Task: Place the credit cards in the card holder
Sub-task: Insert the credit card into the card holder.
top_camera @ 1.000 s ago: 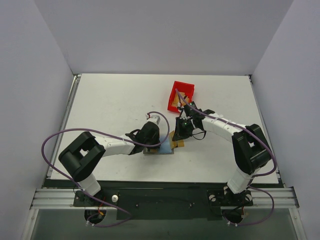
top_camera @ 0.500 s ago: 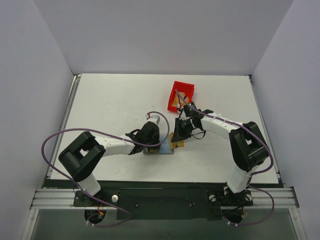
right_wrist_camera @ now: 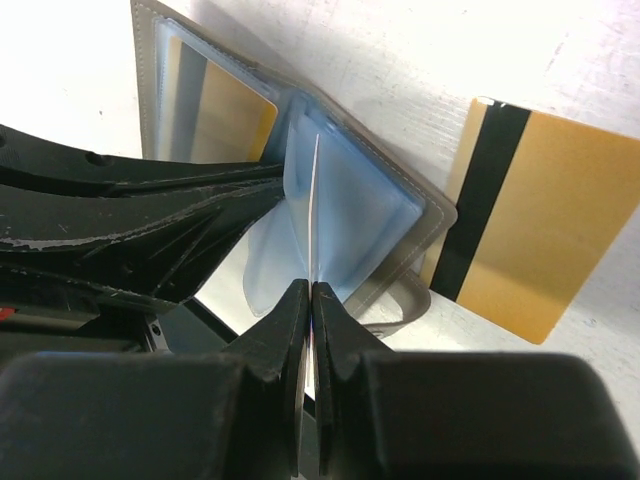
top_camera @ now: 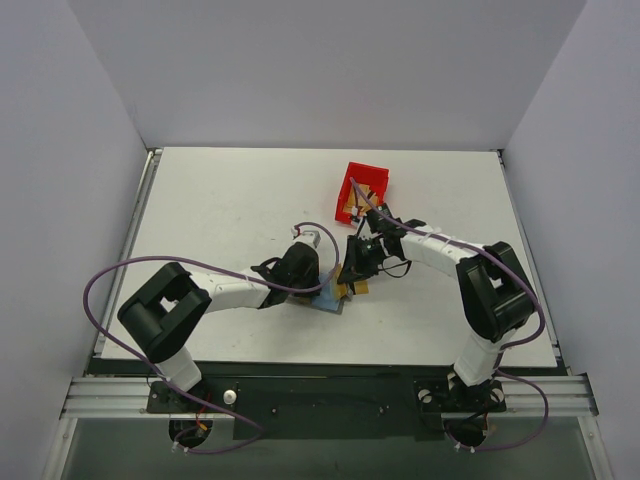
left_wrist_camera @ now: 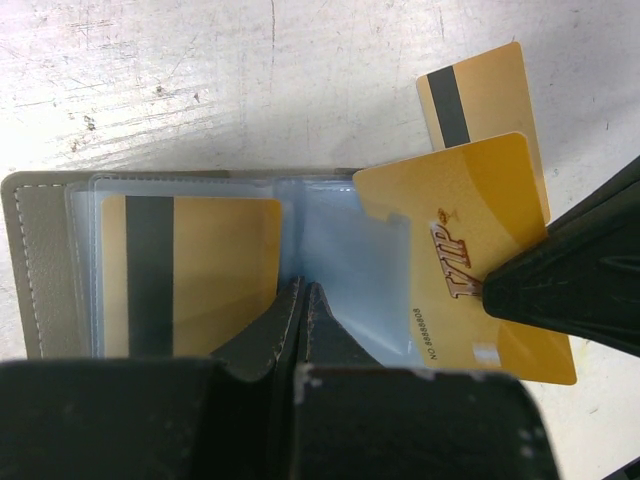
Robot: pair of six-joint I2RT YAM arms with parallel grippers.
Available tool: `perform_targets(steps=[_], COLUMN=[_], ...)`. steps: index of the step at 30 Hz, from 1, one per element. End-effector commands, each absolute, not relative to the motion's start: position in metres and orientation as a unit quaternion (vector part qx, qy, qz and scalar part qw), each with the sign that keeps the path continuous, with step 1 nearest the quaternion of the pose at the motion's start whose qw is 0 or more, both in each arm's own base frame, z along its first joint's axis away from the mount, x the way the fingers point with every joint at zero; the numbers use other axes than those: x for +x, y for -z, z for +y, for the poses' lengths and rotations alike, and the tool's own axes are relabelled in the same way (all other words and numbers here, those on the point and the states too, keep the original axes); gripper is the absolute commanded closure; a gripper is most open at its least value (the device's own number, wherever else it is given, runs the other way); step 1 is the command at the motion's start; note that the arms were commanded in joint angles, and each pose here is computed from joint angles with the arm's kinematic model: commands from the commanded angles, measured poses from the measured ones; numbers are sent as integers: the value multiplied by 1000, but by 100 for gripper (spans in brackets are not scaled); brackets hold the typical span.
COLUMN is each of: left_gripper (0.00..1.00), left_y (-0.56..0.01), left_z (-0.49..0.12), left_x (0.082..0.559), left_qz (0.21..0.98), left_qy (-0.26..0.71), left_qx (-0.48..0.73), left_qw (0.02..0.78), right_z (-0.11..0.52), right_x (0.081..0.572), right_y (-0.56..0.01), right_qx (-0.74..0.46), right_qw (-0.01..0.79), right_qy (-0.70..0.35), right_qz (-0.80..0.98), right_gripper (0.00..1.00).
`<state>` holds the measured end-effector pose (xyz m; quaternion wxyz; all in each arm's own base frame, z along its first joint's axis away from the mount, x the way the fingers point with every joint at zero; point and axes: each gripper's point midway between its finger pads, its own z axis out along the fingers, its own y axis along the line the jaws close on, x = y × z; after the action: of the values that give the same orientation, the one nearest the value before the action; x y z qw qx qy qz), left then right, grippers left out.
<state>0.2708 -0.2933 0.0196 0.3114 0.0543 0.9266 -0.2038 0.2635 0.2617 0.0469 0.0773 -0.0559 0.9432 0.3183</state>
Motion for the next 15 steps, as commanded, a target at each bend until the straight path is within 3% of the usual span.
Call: perform_targets(steps=[1, 15], left_gripper=[100, 100], left_y=[32, 27], left_z=[-248, -249], left_x=[239, 240], left_qz=[964, 963], left_qy=[110, 116], left_qx=[66, 59], left_qw=[232, 237], right_z=[276, 274], right_x=[263, 263], right_y=[-56, -52], right_qx=[-62, -43], right_qw=[70, 70], right_qy=[-355, -359], right_qz=[930, 930], right_gripper=[100, 100])
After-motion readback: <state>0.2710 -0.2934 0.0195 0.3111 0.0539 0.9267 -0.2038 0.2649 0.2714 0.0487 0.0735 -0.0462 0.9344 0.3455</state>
